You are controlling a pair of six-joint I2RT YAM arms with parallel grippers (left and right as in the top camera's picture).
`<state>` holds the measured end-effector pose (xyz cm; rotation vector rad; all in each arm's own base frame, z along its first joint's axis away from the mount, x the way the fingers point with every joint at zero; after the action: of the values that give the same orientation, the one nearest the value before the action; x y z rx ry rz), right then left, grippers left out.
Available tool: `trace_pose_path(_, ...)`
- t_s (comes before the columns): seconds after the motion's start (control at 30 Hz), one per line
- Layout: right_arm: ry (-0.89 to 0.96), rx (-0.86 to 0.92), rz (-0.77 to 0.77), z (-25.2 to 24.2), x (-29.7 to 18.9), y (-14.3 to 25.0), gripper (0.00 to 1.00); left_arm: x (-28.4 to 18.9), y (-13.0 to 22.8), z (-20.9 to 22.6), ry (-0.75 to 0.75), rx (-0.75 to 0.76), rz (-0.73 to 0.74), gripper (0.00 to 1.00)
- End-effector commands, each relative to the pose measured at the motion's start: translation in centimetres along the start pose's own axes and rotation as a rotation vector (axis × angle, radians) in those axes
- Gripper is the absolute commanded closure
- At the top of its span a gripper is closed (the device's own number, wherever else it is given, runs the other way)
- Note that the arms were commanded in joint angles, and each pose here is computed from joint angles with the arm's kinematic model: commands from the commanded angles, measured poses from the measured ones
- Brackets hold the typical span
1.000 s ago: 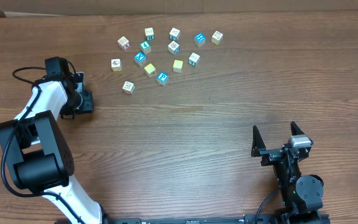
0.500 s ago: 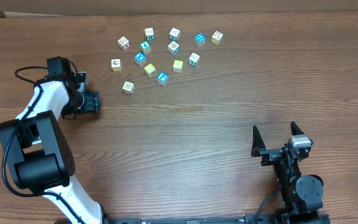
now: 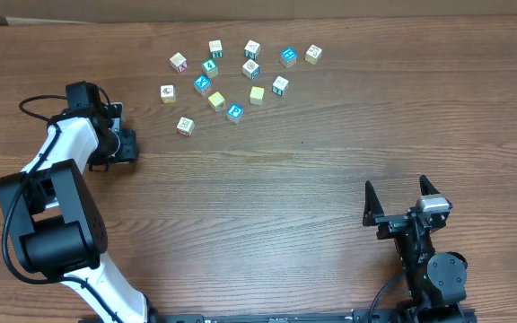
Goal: Form a tower
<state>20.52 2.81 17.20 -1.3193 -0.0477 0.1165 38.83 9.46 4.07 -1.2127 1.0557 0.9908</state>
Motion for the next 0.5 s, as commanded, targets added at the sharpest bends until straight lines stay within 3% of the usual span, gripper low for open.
trace_pose_path(0.0,0.004,-0.002,0.005,-0.14,0.06,0.35,0.00,0.39,0.53,-0.28,0.009,0.006,0.011,0.58)
trace_pose_path(0.2,0.004,-0.002,0.005,-0.14,0.06,0.35,0.00,0.39,0.43,-0.24,0.008,0.073,0.005,0.62)
trace_pose_path(0.33,0.004,-0.002,0.005,-0.14,0.06,0.35,0.00,0.39,0.38,-0.22,0.006,0.084,0.003,0.70)
trace_pose_path(0.47,0.004,-0.002,0.005,-0.14,0.06,0.35,0.00,0.39,0.37,-0.22,0.007,0.083,0.003,0.68)
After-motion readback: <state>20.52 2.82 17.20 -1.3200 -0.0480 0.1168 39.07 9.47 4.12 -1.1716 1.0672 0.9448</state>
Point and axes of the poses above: each gripper's point midway between its finger pads, its own x axis out along the fingers, its own z axis along the line the jaws close on, y = z × x, the point moved 4 cm from there along -x, back along the fingers, and after that the axes turned 12 degrees about x, right-handed, at the moved point
